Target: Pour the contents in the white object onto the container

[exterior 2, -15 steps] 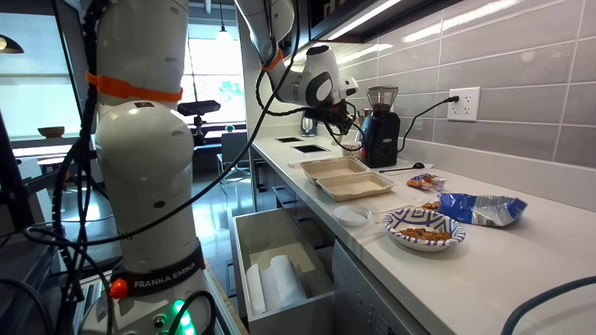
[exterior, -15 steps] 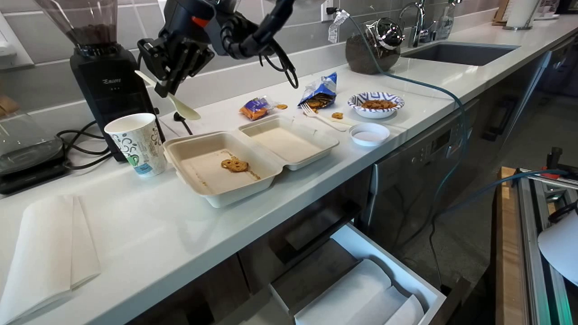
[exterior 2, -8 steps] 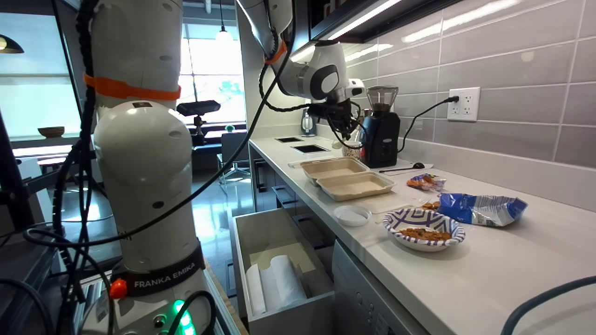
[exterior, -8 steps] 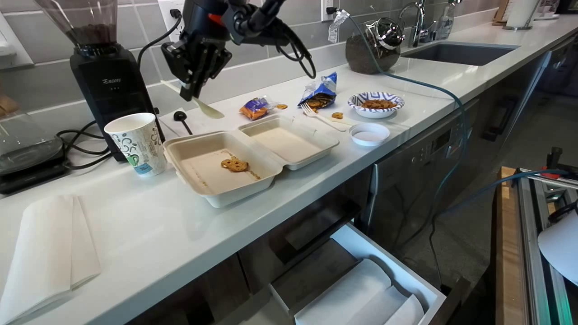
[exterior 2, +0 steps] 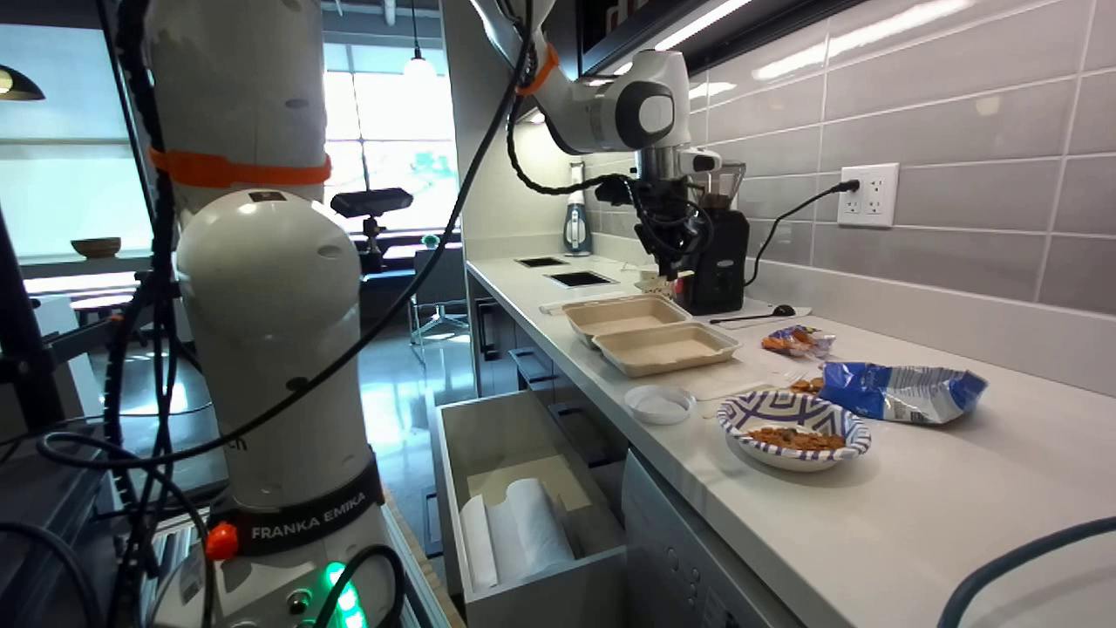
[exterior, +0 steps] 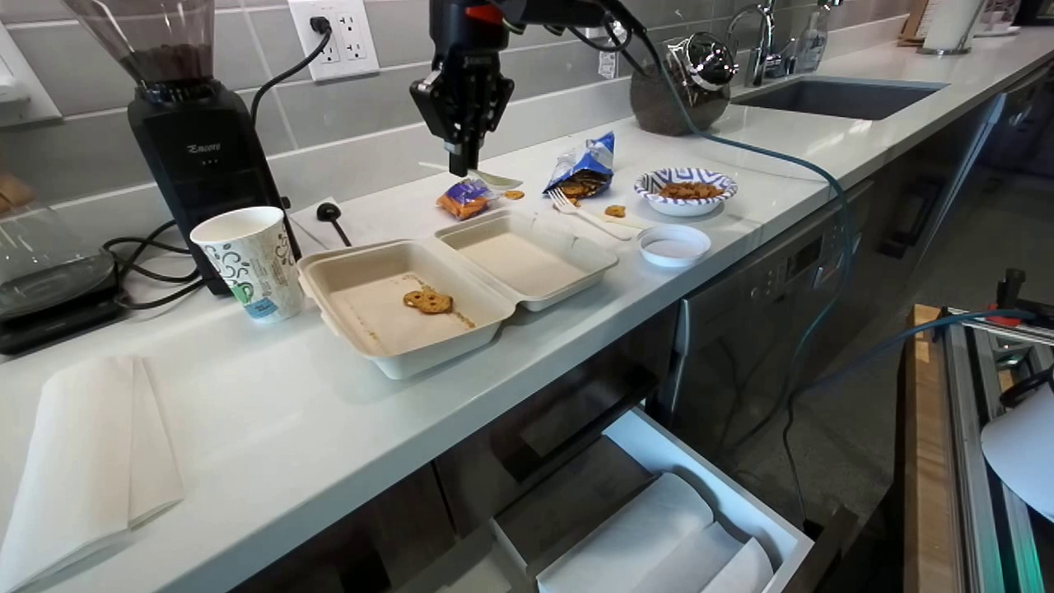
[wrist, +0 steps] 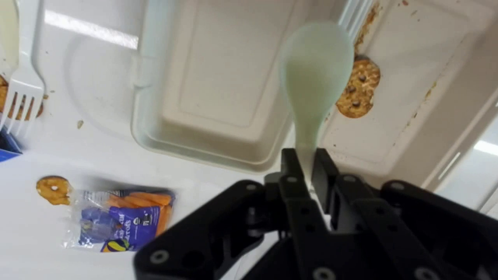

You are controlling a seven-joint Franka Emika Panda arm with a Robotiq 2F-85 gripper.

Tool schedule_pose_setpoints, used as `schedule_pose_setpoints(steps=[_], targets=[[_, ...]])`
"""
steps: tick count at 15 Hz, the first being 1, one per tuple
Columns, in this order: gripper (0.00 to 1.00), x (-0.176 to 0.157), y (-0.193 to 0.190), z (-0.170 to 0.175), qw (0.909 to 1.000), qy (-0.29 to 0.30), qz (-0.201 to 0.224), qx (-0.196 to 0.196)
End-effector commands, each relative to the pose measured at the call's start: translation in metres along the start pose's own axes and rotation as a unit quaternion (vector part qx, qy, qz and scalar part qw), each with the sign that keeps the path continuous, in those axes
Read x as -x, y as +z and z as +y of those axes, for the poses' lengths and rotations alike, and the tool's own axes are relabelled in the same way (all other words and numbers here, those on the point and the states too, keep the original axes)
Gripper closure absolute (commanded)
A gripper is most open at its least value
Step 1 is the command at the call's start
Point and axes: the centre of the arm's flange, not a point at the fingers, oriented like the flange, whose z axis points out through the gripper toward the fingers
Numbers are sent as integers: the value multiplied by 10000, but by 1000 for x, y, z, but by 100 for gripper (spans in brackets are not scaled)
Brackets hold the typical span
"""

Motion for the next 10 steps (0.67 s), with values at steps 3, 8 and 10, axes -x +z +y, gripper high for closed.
schedule_pose_setpoints(steps=[3,8,10], targets=[[86,1,1,-1,10000,-10,-79,2],[96,2,3,18,9995,186,-50,250],[96,2,1,42,9979,493,19,429]])
